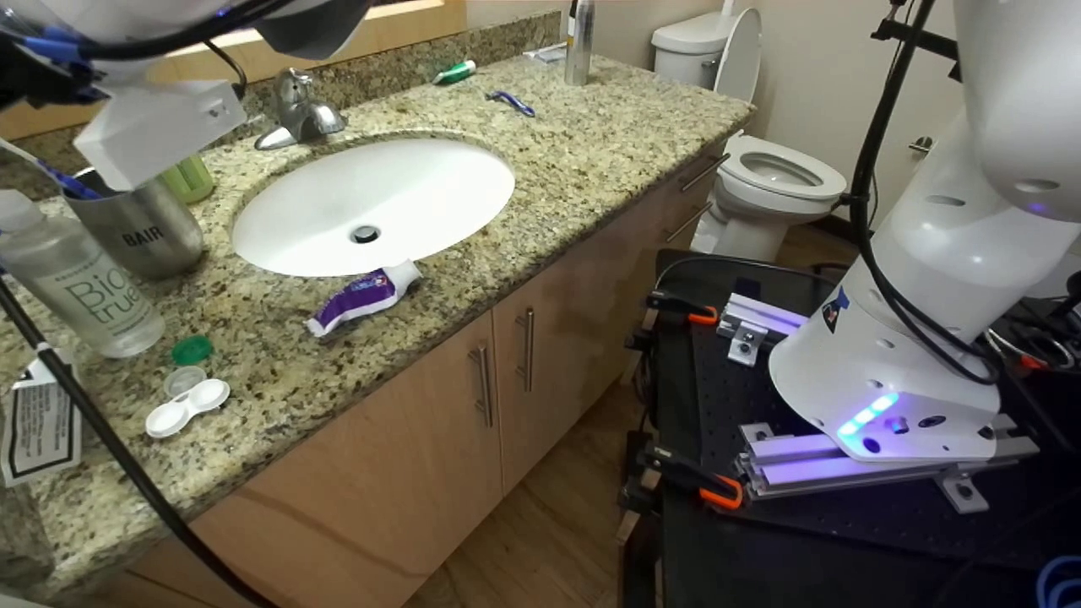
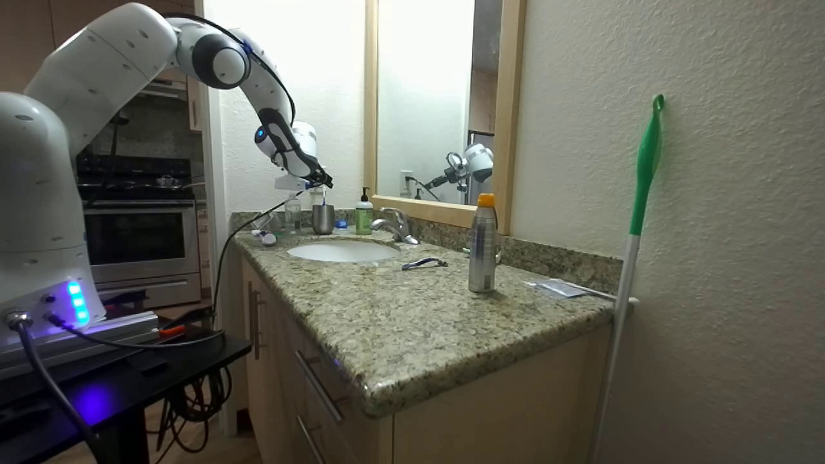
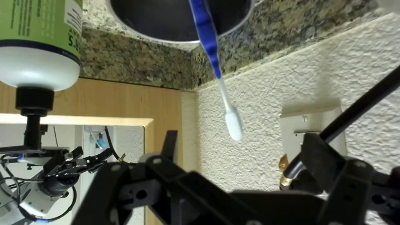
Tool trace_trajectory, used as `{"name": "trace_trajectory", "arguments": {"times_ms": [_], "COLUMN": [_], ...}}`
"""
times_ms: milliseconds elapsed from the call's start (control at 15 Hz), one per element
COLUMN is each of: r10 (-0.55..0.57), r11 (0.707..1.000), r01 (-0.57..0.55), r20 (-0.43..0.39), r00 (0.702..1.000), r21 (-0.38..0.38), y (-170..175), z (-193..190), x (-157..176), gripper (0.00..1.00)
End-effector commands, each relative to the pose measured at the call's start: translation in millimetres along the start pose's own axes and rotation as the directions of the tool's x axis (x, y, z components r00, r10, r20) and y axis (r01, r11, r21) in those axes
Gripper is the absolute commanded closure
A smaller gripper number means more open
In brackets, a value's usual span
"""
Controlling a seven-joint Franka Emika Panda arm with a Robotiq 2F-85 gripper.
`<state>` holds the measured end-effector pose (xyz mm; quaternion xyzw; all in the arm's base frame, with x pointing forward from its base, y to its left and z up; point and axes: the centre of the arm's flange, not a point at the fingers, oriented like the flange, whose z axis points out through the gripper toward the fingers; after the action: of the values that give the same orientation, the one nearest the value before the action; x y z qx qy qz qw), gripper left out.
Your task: Place the toothbrush and the clear bottle on the right side of the counter
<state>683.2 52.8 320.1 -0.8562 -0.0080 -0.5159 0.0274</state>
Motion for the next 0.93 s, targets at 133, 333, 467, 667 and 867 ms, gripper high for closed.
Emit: {"name": "trace_trajectory", "arguments": {"times_ms": [133, 333, 467, 667, 867], "r10": [0.014, 0.031, 0.055, 0.093, 0.117], "r11": [1.000, 0.999, 0.997, 0.994, 0.992], "r01": [-0.014, -0.030, -0.053, -0.089, -0.113], "r20": [-0.005, 0.014, 0.032, 0.052, 0.060], "r00": [1.000, 0.999, 0.998, 0.994, 0.991], "r21": [-0.004, -0.032, -0.048, -0.063, -0.063], "y": [1, 5, 8, 13, 13], "z": [9, 5, 4, 4, 2], "x": [-4, -1, 0, 1, 4], "gripper": [0.00, 0.26, 0.31, 0.53, 0.73]}}
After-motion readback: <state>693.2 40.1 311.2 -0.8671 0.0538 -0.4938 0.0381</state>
